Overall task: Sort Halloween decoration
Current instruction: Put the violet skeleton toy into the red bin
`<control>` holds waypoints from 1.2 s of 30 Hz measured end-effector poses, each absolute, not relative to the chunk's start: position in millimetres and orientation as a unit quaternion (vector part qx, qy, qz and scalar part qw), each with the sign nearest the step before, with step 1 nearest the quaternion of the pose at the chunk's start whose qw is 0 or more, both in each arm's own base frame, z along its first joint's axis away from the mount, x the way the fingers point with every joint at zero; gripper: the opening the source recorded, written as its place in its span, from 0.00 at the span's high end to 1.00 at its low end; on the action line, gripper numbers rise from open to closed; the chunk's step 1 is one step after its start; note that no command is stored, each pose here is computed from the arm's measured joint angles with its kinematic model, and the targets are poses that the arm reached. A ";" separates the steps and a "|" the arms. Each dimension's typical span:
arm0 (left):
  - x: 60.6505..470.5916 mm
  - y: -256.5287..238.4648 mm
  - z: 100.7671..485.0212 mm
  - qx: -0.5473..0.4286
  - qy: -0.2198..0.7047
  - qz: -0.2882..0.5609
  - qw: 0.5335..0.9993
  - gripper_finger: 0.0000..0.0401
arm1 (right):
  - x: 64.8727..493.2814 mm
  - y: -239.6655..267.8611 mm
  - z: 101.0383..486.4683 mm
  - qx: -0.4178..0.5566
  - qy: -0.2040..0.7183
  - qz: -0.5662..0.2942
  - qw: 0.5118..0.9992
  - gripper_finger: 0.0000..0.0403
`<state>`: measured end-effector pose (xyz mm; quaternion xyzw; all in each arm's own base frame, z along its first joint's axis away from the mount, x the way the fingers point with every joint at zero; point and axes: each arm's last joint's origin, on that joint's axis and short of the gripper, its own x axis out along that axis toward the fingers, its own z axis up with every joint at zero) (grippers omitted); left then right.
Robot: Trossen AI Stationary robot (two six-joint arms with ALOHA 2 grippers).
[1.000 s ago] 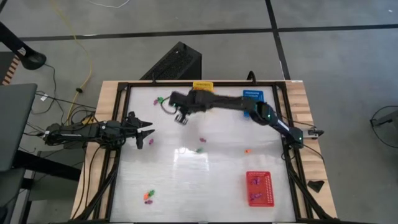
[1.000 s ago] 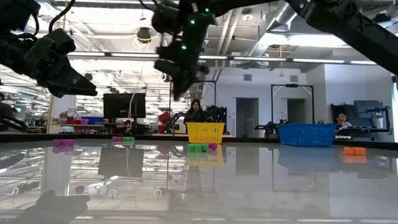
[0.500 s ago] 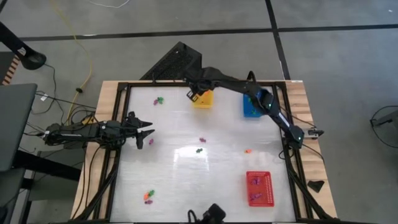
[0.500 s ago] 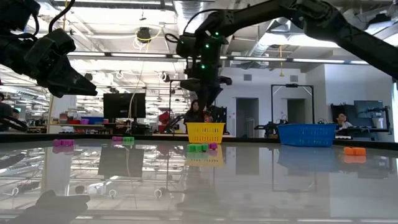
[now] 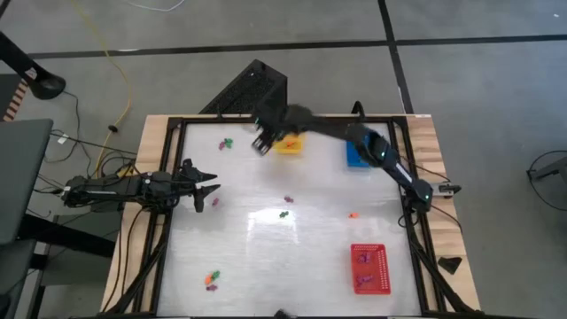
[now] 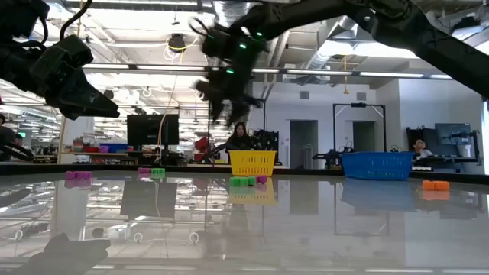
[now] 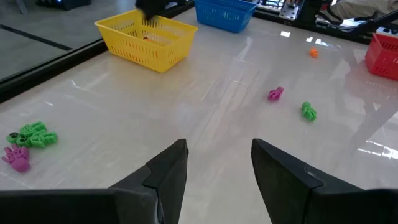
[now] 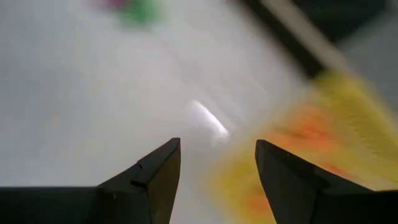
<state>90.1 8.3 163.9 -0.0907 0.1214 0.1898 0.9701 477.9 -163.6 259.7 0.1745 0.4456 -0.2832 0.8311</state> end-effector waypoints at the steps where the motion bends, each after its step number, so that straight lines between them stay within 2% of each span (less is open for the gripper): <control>1: 90.1 8.3 164.0 -0.091 0.121 0.190 0.970 0.58 | 486.8 -150.4 257.0 0.161 0.439 -0.265 0.843 0.41; 4: 90.1 8.3 163.9 -0.091 0.121 0.190 0.970 0.58 | 509.8 -109.3 242.3 0.124 0.432 -0.216 0.867 0.41; 9: 90.1 8.2 164.0 -0.091 0.121 0.189 0.970 0.58 | 545.7 -48.6 228.0 0.066 0.356 -0.141 0.921 0.41; 12: 90.3 8.2 163.6 -0.090 0.124 0.189 0.970 0.58 | 561.6 -24.2 199.2 0.048 0.342 -0.109 0.932 0.41; 14: 90.4 8.2 163.5 -0.090 0.124 0.190 0.970 0.58 | 568.5 -19.6 180.1 0.063 0.338 -0.093 0.934 0.41; 18: 90.8 8.2 162.7 -0.089 0.131 0.190 0.969 0.58 | 585.6 -19.2 156.2 0.065 0.274 -0.063 0.958 0.42; 28: 90.9 8.2 161.8 -0.087 0.136 0.191 0.968 0.58 | 604.8 4.6 126.2 -0.031 0.155 -0.009 0.987 0.42; 31: 91.0 8.2 161.8 -0.087 0.136 0.191 0.968 0.58 | 605.8 3.3 105.0 -0.050 0.164 -0.005 0.985 0.42; 36: 91.0 8.5 161.7 -0.087 0.136 0.194 0.968 0.58 | 605.2 -7.9 86.0 -0.005 0.187 -0.022 0.982 0.42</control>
